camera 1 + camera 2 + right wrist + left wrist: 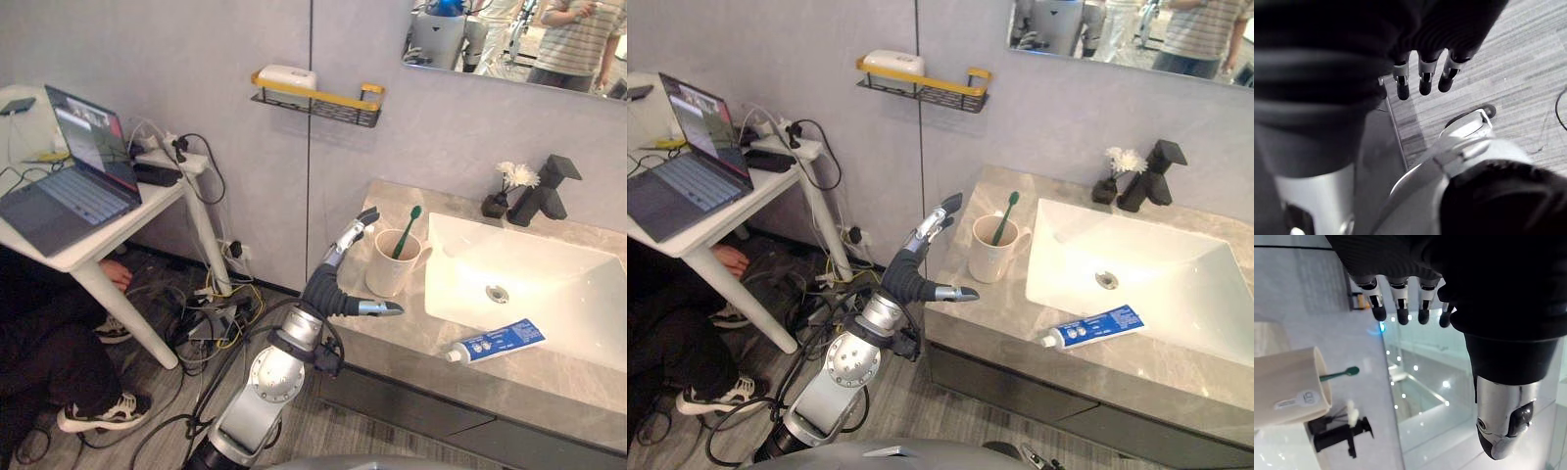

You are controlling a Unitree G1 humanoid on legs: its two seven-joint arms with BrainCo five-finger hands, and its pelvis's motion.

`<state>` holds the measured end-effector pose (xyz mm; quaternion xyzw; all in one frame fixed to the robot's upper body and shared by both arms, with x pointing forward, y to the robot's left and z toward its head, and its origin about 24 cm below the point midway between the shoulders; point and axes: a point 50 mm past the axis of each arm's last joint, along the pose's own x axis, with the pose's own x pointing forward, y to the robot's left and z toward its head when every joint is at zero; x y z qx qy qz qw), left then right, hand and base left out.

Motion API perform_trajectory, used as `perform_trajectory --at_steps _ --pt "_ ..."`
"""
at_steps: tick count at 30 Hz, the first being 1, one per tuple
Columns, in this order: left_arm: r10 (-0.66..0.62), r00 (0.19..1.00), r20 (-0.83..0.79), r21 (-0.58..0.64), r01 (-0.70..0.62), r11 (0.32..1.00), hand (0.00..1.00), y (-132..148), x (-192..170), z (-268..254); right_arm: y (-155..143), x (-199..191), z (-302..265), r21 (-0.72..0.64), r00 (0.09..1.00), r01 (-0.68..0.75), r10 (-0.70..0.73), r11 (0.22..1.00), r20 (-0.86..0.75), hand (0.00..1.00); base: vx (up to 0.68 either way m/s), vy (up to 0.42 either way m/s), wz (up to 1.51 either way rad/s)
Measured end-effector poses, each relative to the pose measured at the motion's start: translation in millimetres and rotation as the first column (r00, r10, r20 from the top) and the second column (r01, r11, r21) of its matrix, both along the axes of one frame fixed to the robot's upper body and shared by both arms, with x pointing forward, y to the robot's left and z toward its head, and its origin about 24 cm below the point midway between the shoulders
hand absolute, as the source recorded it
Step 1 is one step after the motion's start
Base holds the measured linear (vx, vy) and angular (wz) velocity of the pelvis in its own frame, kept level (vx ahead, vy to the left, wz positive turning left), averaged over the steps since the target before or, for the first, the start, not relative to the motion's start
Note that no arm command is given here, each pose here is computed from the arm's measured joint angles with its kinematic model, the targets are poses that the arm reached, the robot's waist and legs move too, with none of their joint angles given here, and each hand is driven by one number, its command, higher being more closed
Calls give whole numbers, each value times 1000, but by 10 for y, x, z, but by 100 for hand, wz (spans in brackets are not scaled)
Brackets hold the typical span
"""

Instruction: Organize washtable

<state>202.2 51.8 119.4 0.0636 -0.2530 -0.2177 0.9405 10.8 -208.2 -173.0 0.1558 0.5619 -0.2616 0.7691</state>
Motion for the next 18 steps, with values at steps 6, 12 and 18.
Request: perform_trajectory --at_steps 6,12,18 --pt "37 999 -25 6 -37 999 0 56 -42 -80 -19 -60 3 -17 1000 -14 14 1000 -17 0 -20 11 -6" --pt "47 998 -40 9 -47 999 0 8 -3 -119 -151 -144 21 -45 996 -69 66 997 -68 0 94 -309 3" --pt "46 999 -19 -5 -46 999 0 -5 23 -62 -187 -137 29 -58 986 -149 144 987 -85 0 14 -104 13"
